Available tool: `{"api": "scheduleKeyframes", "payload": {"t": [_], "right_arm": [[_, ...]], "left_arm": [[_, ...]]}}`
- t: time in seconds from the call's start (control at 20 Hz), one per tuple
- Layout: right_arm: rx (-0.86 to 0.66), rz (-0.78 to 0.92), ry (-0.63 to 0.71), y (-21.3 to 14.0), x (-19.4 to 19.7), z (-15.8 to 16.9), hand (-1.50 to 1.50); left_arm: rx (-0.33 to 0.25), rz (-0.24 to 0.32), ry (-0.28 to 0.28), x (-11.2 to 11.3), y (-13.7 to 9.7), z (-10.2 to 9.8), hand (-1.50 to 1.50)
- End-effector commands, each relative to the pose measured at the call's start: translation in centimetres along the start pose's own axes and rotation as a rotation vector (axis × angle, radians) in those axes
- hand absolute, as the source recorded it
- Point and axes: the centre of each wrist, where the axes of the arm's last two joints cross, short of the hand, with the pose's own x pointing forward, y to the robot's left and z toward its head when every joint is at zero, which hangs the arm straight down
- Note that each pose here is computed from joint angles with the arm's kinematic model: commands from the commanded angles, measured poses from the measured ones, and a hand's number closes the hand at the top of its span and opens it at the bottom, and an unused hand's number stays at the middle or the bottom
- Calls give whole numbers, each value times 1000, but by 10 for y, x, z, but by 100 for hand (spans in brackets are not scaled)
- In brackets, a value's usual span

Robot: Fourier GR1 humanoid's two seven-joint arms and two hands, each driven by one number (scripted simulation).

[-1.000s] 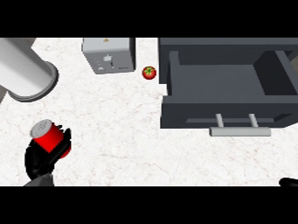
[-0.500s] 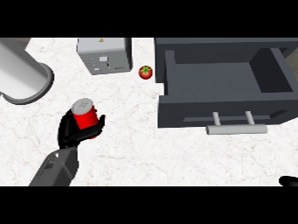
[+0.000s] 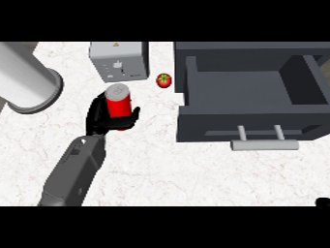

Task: Pick up the can, place it into the drawer and close the drawer

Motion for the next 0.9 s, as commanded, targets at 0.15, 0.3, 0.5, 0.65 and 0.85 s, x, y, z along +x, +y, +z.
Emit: {"api": "scheduleKeyframes", "payload": {"t": [0.15,0.3,0.5,0.65,0.85], "right_arm": [[-8,15,-9,6,11,8,-150],[-24,26,-11,0,5,0,-150],[-16,23,-8,4,6,8,-150],[4,5,5,2,26,-9,-150],[-24,16,-6,5,-7,-12,-150]], "left_arm": [[-101,-52,-51,71,-46,-35,150],[-140,-53,-61,100,-77,-44,150],[-174,-32,-62,128,-104,-40,150],[-175,-26,-95,150,-115,-48,150],[-192,-67,-99,201,-148,-61,150]]}}
